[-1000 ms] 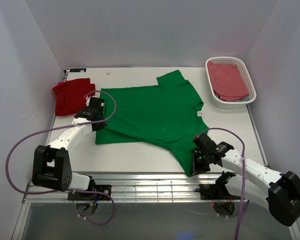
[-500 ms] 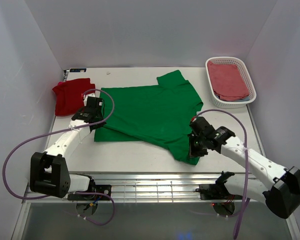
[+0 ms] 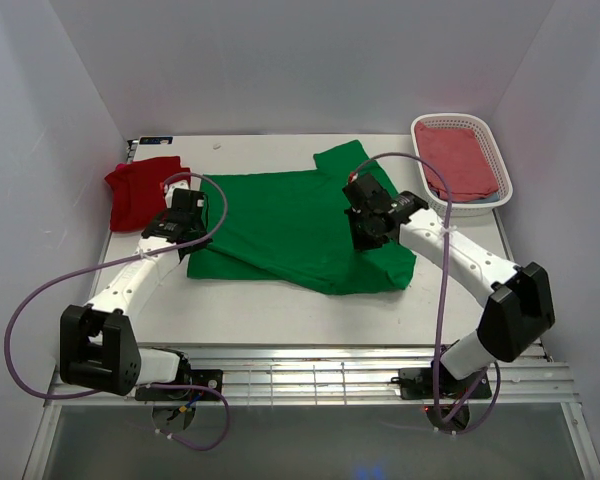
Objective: Fold and stack the t-shirts
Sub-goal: Fold the tshirt
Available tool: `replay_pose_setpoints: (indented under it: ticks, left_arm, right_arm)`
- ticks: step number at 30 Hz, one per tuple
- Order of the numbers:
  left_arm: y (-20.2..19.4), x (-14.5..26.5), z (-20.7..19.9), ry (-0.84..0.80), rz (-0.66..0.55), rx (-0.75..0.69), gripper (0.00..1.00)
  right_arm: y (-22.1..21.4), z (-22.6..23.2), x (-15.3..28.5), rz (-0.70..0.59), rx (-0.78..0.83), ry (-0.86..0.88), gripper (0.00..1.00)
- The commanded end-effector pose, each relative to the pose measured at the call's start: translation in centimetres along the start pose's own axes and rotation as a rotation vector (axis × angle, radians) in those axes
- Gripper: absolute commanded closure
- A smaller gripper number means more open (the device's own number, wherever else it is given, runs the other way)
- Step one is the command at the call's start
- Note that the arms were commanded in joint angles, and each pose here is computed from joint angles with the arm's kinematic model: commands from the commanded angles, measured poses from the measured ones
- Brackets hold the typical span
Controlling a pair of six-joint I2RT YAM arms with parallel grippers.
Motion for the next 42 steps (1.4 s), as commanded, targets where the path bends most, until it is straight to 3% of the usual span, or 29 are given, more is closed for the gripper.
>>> replay_pose_setpoints:
  ticks: [1,10,18,34,42]
  left_arm:
    - [2.4,0.8,-1.1,-0.023,-0.069,0.036,0.99]
    - [2.3,-1.3,-1.1,0.026,-0.077,0.027,0.99]
    - [3.9,-0.2,-0.9,0.027,-0.166,0.087,1.0]
    - [3.7,-2.6,-1.0,0.062,-0.153,0.034,0.99]
    - [4.9,-2.9,-1.4,0.053,-0.172,0.031,0.99]
  right_arm:
    - [3.7,-1.9,0.0,-0.05,0.066,-0.094,0.92]
    - [7.8,-4.1,-3.3,-0.016,0.127,-0.205,0.92]
    - [10.6,-6.3,-1.8,-0.075,0.115,-0.274,0.92]
    - [12.6,-8.4,-3.9,-0.05,0.125,-0.31,0.92]
    - [14.4,-10.0,-2.9,-0.085,0.107,-0.341,0.92]
Point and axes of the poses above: each gripper's point midway between its finger pads, its own x axis back along the fingers, its own z axis along the line the jaws close on, y = z × x, the point moved 3 cm from there along x, back along the fingers, and after that the axes turned 15 degrees about x, right-handed, at the moved point
